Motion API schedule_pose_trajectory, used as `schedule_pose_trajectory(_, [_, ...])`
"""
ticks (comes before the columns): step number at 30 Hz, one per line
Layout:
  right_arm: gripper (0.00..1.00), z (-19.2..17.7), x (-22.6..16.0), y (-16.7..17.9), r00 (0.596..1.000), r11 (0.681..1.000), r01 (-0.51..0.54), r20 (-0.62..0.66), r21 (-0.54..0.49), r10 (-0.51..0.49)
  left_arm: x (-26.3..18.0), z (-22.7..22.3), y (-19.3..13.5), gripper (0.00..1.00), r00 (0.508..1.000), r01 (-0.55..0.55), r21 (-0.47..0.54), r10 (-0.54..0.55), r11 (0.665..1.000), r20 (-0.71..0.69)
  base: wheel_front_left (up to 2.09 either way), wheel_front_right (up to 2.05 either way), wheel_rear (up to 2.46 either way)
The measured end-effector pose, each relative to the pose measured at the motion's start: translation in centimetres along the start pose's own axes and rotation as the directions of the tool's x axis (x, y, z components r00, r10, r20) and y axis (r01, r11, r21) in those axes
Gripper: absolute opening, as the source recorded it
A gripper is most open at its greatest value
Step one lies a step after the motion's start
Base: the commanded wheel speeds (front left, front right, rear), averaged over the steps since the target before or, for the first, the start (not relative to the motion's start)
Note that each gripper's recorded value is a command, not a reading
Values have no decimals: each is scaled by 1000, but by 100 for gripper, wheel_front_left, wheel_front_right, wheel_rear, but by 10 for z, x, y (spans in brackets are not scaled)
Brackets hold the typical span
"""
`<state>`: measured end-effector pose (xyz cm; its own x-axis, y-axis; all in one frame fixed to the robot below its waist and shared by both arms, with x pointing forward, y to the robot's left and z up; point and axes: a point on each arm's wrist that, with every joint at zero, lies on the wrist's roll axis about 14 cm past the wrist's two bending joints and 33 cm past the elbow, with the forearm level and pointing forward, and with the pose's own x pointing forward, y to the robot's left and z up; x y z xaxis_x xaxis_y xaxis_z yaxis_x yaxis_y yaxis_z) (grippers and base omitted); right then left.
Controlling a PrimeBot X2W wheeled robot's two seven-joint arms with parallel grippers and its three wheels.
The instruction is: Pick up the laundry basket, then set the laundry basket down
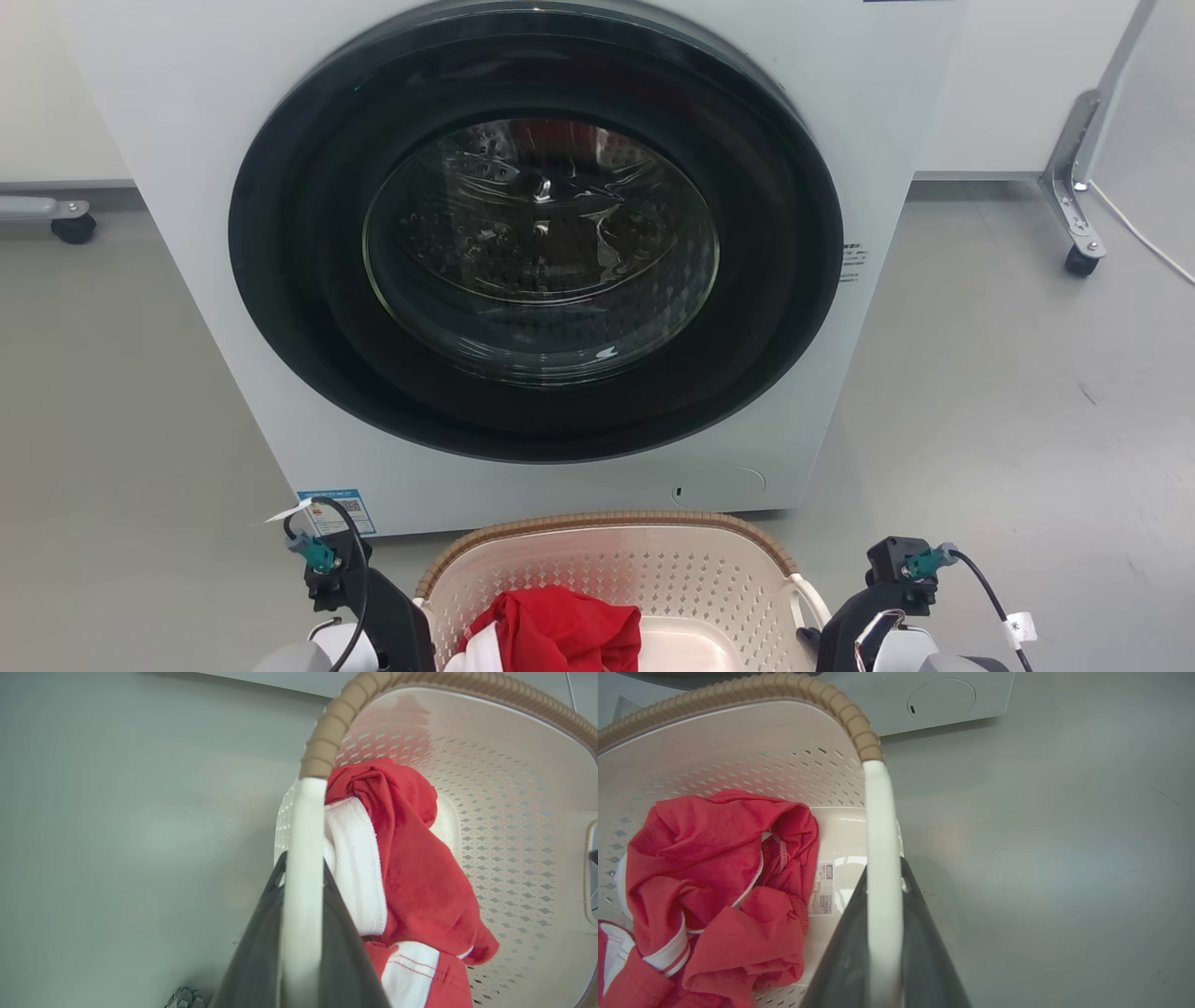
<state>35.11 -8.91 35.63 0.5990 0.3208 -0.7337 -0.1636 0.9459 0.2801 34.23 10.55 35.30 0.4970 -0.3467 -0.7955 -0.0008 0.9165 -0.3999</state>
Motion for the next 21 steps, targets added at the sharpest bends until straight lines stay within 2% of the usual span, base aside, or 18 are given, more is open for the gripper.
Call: schedule_pose_trajectory(21, [0, -3, 1, 1, 1000, 1000, -5, -11, 10, 6, 2, -1, 0, 0, 1000, 1, -2, -1, 1000, -1, 0, 0, 0])
